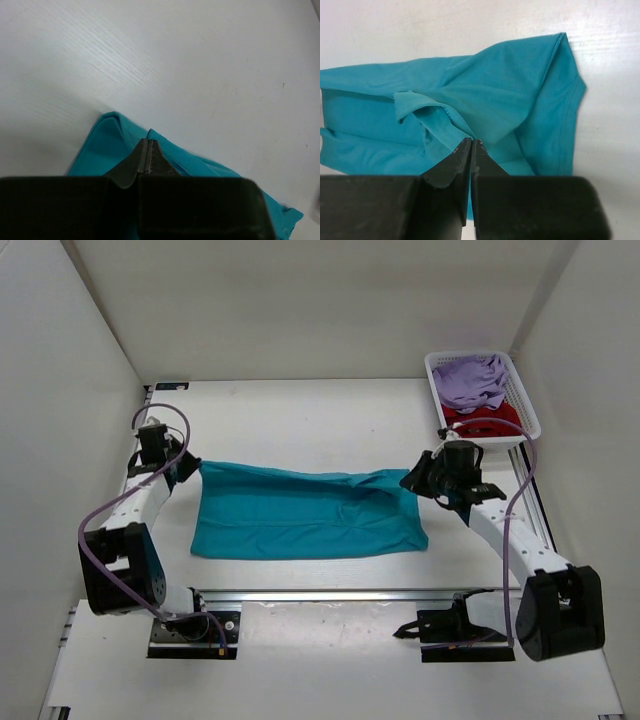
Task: Fold and stack the t-shirts
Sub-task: Fold the other side of the tshirt into a rectangle
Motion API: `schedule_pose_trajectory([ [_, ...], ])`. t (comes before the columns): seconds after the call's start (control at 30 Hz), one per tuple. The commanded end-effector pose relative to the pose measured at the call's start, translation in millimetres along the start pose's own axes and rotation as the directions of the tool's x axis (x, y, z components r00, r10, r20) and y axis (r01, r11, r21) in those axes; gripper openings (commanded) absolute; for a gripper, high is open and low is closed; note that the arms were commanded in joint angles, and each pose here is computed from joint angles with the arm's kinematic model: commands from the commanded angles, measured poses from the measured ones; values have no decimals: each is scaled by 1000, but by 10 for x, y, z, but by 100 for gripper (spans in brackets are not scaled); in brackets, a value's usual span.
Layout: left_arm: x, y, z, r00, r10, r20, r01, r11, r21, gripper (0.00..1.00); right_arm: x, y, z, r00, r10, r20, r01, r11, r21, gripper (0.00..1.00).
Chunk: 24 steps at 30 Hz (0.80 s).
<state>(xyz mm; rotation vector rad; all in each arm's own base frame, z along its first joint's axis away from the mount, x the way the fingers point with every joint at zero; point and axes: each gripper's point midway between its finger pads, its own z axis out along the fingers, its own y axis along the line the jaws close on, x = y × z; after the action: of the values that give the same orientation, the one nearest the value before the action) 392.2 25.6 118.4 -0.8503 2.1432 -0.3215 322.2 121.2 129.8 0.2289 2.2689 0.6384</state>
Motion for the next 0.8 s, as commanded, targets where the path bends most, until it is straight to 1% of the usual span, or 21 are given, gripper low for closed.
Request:
schedule_pose_trajectory([
  [0.0, -95, 11, -216, 999, -4, 53, 2, 999, 41, 0, 126, 17, -127, 1000, -24, 13, 24, 1000, 9, 0],
  [0.03, -29, 61, -216, 999, 1, 43, -2, 1000, 27, 0, 151, -4, -171, 999, -26, 20, 25, 1000, 17, 0],
  [0.1, -11, 78, -334, 998, 11, 69, -13, 1000, 28, 0, 277, -45, -216, 1000, -27, 10, 27, 999, 26, 0],
  [0.13, 50, 170, -334, 998, 4, 67, -5, 1000, 11, 0, 349, -68, -266, 999, -36, 8, 36, 999, 30, 0],
  [0.17, 72, 247, -375, 997, -10, 81, 10, 1000, 3, 0, 329, -53, -309, 999, -39, 30, 38, 999, 30, 0],
  [0.23, 138, 313, -412, 996, -14, 89, 14, 1000, -5, 0, 505, -105, -319, 999, -38, 4, 38, 999, 39, 0],
  [0.33, 242, 395, -440, 997, -18, 77, 20, 1000, -22, 0, 713, -173, -341, 999, -15, -37, 17, 998, 54, 0],
  [0.4, 316, 518, -444, 998, -22, 61, 26, 997, -72, 0, 846, -181, -358, 999, -15, -52, 18, 998, 55, 0],
  [0.43, 299, 520, -452, 998, -19, 68, 24, 997, -72, 0, 950, -204, -354, 998, -4, -69, 8, 998, 62, 0],
  [0.5, 410, 625, -427, 998, -45, 34, 48, 994, -96, 0, 1034, -272, -363, 997, 13, -71, -7, 997, 81, 0],
  [0.53, 485, 655, -407, 997, -73, 17, 74, 994, -82, 2, 1082, -335, -366, 996, 32, -82, -24, 995, 97, 0],
  [0.57, 514, 681, -408, 993, -114, 6, 114, 991, -71, 10, 1109, -294, -362, 995, 30, -90, -24, 998, 66, 0],
  [0.6, 564, 799, -400, 989, -149, 6, 149, 985, -89, 21, 1167, -329, -350, 993, 46, -105, -39, 997, 66, 1],
  [0.63, 593, 779, -407, 984, -180, 1, 180, 982, -64, 30, 1202, -328, -357, 993, 47, -109, -40, 997, 59, 5],
  [0.7, 510, 853, -442, 965, -260, 34, 262, 963, -56, 35, 1226, -372, -366, 993, 41, -110, -33, 997, 76, 13],
  [0.77, 392, 800, -500, 958, -279, 67, 282, 959, -28, 33, 1165, -338, -409, 994, 18, -104, -9, 997, 81, 17],
])
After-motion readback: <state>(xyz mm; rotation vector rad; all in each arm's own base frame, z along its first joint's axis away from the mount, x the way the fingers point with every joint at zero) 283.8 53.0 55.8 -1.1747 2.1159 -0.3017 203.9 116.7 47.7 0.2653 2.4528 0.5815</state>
